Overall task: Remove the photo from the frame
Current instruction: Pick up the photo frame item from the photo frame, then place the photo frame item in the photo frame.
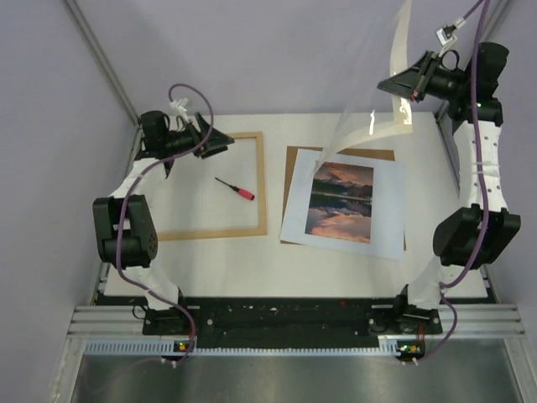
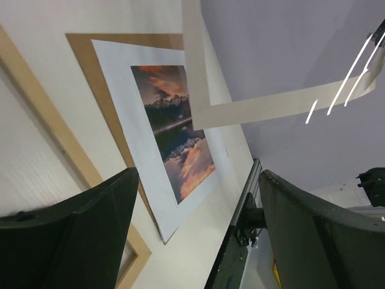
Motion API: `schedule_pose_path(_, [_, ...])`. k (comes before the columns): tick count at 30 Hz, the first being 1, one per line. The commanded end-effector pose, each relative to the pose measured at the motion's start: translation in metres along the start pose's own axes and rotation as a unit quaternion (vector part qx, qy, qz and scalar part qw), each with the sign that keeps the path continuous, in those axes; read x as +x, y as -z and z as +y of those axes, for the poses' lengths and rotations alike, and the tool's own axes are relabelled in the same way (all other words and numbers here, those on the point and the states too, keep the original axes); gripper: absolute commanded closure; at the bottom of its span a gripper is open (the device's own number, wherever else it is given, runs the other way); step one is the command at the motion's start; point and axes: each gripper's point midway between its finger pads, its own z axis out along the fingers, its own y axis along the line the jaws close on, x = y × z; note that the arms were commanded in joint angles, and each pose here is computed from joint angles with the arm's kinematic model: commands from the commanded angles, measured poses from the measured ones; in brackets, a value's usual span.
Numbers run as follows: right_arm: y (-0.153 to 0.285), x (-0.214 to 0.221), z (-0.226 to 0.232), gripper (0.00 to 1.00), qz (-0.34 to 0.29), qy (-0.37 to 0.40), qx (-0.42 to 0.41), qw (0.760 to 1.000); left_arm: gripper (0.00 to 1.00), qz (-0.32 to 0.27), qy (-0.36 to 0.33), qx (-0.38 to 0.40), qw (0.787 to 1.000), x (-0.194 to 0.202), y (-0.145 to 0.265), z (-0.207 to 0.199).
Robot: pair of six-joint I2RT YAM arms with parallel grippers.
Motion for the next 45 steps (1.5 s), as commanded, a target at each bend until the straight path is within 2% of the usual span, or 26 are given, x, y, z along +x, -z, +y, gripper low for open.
schedule_pose_path(1, [-0.006, -0.031, 0.119, 1.00, -0.043, 0.098, -0.142, 0.984, 0.13, -0.049, -0.017, 0.005, 0.999, -0.020, 0.057, -0.007])
schedule_pose_path(9, [-0.056, -0.012, 0.204, 1.00, -0.032, 0.091, -0.269, 0.958, 0.12, -0.108, -0.048, -0.046, 0.992, -0.035, 0.130, -0.017])
schedule_pose_path(13, [-0.076, 0.001, 0.249, 1.00, -0.027, 0.093, -0.342, 0.935, 0.12, -0.132, -0.052, -0.063, 0.988, -0.037, 0.158, -0.020])
schedule_pose_path(18, [-0.095, 0.013, 0.258, 1.00, -0.029, 0.060, -0.400, 0.914, 0.11, -0.162, -0.060, -0.079, 0.982, -0.038, 0.186, -0.025])
schedule_pose_path(21, [-0.122, 0.025, 0.234, 1.00, -0.024, 0.015, -0.399, 0.916, 0.11, -0.181, -0.067, -0.083, 0.978, -0.037, 0.198, -0.029])
schedule_pose_path(25, [-0.181, 0.068, 0.158, 1.00, -0.004, -0.047, -0.356, 0.933, 0.11, -0.208, -0.087, -0.087, 0.970, -0.037, 0.217, -0.046])
schedule_pose_path(30, [-0.245, 0.180, 0.052, 1.00, 0.033, -0.124, -0.270, 0.954, 0.10, -0.248, -0.098, -0.115, 0.957, -0.037, 0.254, -0.052])
schedule_pose_path(34, [-0.283, 0.288, -0.012, 1.00, 0.096, -0.179, -0.167, 0.965, 0.10, -0.270, -0.100, -0.132, 0.949, -0.039, 0.276, -0.051])
schedule_pose_path(39, [-0.295, 0.370, -0.059, 1.00, 0.135, -0.230, -0.066, 0.962, 0.10, -0.279, -0.086, -0.147, 0.945, -0.032, 0.287, -0.039])
schedule_pose_path(45, [-0.294, 0.382, -0.067, 1.00, 0.131, -0.248, -0.045, 0.959, 0.10, -0.273, -0.080, -0.152, 0.947, -0.025, 0.287, -0.028])
